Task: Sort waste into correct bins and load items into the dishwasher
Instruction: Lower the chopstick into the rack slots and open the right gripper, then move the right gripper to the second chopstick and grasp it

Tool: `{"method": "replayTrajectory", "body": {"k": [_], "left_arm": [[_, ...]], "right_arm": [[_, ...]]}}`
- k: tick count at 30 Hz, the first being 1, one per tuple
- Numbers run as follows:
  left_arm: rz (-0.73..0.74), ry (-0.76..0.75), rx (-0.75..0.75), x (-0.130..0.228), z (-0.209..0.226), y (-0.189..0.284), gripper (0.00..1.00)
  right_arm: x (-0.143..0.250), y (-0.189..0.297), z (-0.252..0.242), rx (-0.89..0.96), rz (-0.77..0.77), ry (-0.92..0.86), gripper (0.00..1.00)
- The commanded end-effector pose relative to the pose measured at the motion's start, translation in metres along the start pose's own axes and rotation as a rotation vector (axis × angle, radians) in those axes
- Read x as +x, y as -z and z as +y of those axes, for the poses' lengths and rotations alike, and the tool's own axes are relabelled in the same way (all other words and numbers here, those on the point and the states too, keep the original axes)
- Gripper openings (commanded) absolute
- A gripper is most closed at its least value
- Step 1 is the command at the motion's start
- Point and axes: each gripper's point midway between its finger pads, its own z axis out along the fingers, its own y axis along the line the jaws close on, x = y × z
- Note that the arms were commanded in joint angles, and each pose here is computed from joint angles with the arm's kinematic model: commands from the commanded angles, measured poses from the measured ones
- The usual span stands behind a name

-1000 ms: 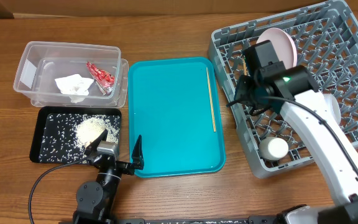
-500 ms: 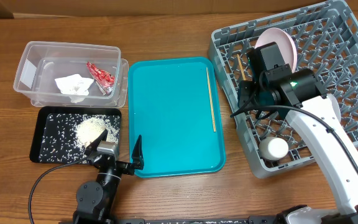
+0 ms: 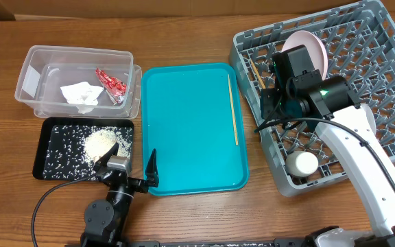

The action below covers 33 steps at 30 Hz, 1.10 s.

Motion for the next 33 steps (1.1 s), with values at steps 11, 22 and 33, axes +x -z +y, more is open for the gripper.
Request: {"method": "replayTrajectory", "body": {"k": [11, 22, 33], "left_arm": [[-0.006, 0.0, 0.004, 0.0, 0.0, 0.0, 1.0], [-0.006, 0.0, 0.004, 0.0, 0.0, 0.0, 1.0], [-0.006, 0.0, 0.004, 0.0, 0.0, 0.0, 1.0]], "right_arm": [[-0.005, 0.014, -0.018, 0.104, -0.047, 0.084, 0.65], [0.01, 0.008, 0.039, -0.116, 0.003, -0.037, 0.06], [0.053, -0.08, 0.011, 0.08, 0.111, -0.192, 0.04]]}}
